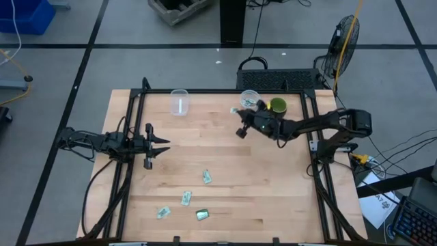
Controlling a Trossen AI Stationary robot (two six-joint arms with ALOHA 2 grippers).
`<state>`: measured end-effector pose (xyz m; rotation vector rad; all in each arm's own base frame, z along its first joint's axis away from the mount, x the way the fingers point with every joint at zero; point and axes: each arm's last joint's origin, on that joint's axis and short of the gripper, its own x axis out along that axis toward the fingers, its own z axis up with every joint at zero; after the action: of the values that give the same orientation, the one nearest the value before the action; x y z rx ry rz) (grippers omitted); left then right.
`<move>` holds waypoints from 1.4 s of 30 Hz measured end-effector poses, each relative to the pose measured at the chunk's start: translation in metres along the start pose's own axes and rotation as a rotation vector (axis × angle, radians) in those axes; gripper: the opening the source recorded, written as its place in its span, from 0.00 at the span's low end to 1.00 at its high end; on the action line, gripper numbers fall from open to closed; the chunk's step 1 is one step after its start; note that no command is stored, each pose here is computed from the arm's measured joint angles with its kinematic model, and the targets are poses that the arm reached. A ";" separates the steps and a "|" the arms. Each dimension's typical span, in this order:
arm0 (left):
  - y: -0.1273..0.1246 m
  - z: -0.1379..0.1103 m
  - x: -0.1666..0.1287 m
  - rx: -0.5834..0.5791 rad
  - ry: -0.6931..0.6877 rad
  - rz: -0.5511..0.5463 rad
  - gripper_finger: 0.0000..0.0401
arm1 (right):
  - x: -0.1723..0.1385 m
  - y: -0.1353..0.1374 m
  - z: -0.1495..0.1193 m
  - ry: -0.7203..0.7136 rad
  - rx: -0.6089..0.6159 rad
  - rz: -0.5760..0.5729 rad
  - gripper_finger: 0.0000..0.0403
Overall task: Pick and place items into bin
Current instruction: Put the green stevia packet into the right transparent bin
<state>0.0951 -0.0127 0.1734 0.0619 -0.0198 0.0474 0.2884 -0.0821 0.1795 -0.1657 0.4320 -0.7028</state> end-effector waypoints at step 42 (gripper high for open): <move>0.000 0.000 0.000 0.000 0.000 0.000 0.30 | 0.048 -0.087 -0.049 0.188 0.321 -0.162 0.14</move>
<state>0.0951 -0.0127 0.1734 0.0616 -0.0195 0.0475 0.2486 -0.1801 0.1453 0.1710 0.4821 -0.9410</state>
